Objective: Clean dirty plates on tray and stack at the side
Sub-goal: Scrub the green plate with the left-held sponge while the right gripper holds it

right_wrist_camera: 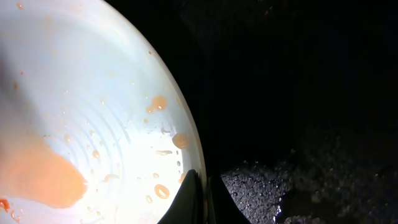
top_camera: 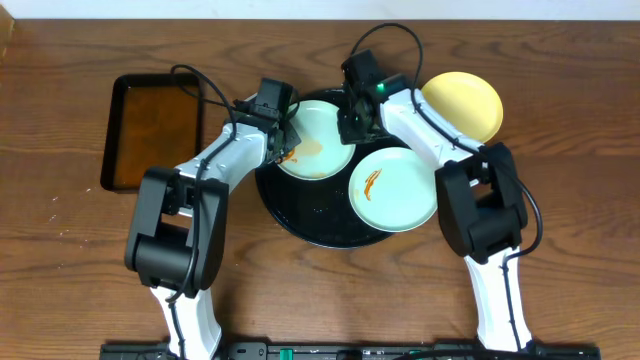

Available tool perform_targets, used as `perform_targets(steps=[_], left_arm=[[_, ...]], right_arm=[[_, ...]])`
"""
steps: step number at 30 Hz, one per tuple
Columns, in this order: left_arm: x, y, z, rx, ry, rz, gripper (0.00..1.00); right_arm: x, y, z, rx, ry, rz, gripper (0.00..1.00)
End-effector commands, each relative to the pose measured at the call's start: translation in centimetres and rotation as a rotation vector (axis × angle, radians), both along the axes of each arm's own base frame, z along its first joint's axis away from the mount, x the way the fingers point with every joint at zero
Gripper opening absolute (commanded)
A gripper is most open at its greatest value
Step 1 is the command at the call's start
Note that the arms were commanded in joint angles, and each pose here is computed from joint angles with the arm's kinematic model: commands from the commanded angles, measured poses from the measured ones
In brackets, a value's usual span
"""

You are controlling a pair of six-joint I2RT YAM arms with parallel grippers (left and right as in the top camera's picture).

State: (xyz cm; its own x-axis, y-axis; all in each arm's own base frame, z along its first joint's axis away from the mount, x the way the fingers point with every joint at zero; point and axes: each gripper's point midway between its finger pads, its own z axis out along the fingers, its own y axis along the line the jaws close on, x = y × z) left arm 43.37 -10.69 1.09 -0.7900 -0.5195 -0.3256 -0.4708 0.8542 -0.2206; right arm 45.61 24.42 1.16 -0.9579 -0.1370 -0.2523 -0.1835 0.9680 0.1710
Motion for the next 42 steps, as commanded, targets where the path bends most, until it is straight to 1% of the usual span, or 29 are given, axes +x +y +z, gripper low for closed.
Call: perform_targets(steps=[1, 4, 6, 10, 16, 20, 25, 29, 31, 33, 35, 37, 42], left_arm=[[1.5, 2.0, 2.9, 0.048, -0.083, 0.033, 0.08], [1.9, -0.7, 3.9, -0.066, -0.113, -0.025, 0.08], [2.1, -2.0, 3.9, -0.116, -0.119, -0.051, 0.08], [2.0, -3.5, 2.5, -0.137, -0.108, -0.046, 0.08], [0.9, -5.5, -1.1, -0.145, -0.037, -0.038, 0.08], [0.0, -5.4, -3.1, -0.125, 0.017, -0.041, 0.08], [-0.9, -2.3, -3.5, -0.027, 0.069, -0.012, 0.08], [-1.3, 1.8, -1.8, 0.099, 0.067, 0.07, 0.08], [-1.1, 3.2, -0.1, 0.144, 0.039, 0.099, 0.08], [-0.8, 3.4, 1.7, 0.155, -0.001, 0.087, 0.08], [-0.2, 3.0, 3.8, 0.131, -0.058, 0.082, 0.08], [0.3, 2.0, 4.9, 0.086, -0.094, 0.064, 0.08], [0.5, -3.2, 5.5, -0.145, -0.101, -0.047, 0.08]], right_arm=[[0.1, -0.4, -0.8, -0.035, 0.002, -0.014, 0.01], [0.1, -0.4, -0.8, -0.035, 0.002, -0.014, 0.01], [0.1, -0.4, -0.8, -0.035, 0.001, -0.014, 0.01], [0.1, -0.4, -0.8, -0.035, 0.002, -0.014, 0.01], [0.1, -0.4, -0.8, -0.035, 0.002, -0.014, 0.01], [0.1, -0.5, -0.8, -0.036, 0.003, -0.014, 0.01], [-0.1, -0.5, -0.9, -0.039, 0.009, -0.013, 0.01], [-0.1, -0.5, -0.9, -0.039, 0.009, -0.014, 0.01], [-0.1, -0.5, -0.9, -0.039, 0.009, -0.014, 0.01], [0.0, -0.5, -0.9, -0.039, 0.008, -0.014, 0.01], [0.0, -0.5, -0.9, -0.038, 0.007, -0.014, 0.01], [0.0, -0.5, -0.8, -0.038, 0.006, -0.014, 0.01], [0.0, -0.5, -0.9, -0.039, 0.008, -0.014, 0.01]])
